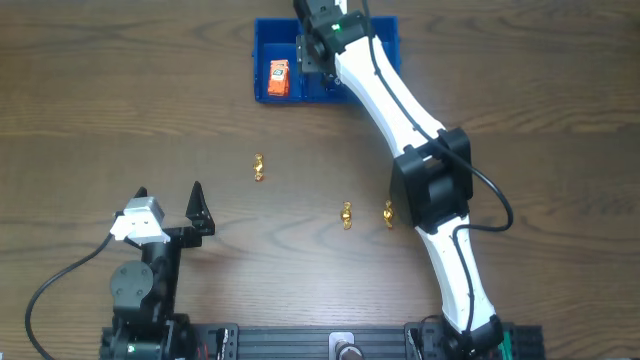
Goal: Sort Candies Into Trays
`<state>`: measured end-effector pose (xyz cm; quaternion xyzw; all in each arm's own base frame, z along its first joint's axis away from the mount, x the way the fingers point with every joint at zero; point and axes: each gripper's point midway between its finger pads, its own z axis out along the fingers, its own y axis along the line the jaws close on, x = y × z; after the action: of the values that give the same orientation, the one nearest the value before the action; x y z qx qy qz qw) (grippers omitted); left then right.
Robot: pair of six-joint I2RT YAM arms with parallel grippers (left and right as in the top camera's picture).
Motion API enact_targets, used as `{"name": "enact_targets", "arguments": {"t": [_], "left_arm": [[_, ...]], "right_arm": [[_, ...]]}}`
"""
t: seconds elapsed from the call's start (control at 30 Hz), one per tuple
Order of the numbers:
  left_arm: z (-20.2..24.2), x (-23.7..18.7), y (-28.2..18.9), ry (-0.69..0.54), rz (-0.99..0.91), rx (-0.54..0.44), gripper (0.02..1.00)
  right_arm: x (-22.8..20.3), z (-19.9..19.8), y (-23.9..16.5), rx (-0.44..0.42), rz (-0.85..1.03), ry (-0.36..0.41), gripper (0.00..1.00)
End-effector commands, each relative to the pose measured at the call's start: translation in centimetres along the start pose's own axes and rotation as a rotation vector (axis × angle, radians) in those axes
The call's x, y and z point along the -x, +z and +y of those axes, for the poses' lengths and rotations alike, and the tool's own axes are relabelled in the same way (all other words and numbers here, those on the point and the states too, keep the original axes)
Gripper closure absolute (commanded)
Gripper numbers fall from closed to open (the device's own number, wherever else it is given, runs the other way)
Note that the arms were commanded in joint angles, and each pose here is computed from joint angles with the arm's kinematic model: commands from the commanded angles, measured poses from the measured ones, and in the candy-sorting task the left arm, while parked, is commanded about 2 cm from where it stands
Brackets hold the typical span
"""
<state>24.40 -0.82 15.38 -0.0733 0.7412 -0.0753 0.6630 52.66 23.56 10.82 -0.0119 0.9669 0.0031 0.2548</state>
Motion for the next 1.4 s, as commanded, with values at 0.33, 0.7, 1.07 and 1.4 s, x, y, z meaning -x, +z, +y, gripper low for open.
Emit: {"name": "enact_targets", "arguments": {"t": [0.33,0.7,1.07,1.4], "left_arm": [[0.8,-1.7,0.1,0.020,0.047,0.034,0.020],[0.8,-1.7,0.1,0.020,0.047,0.034,0.023],[0.8,-1.7,0.1,0.020,0.047,0.034,0.020],[0.8,-1.7,0.1,0.020,0.047,0.034,0.023]], "right_arm": [[-12.6,13.5,-7.9,0.089,0.159,-0.113,0.189],[-19.7,14.9,-0.2,0.036,0.329,-0.098,0.301],[-20.9,14.3,0.7,0.003,0.369,-0.084,0.555],[-20.8,14.7,0.9,0.015,0.358,-0.082,0.649]]}}
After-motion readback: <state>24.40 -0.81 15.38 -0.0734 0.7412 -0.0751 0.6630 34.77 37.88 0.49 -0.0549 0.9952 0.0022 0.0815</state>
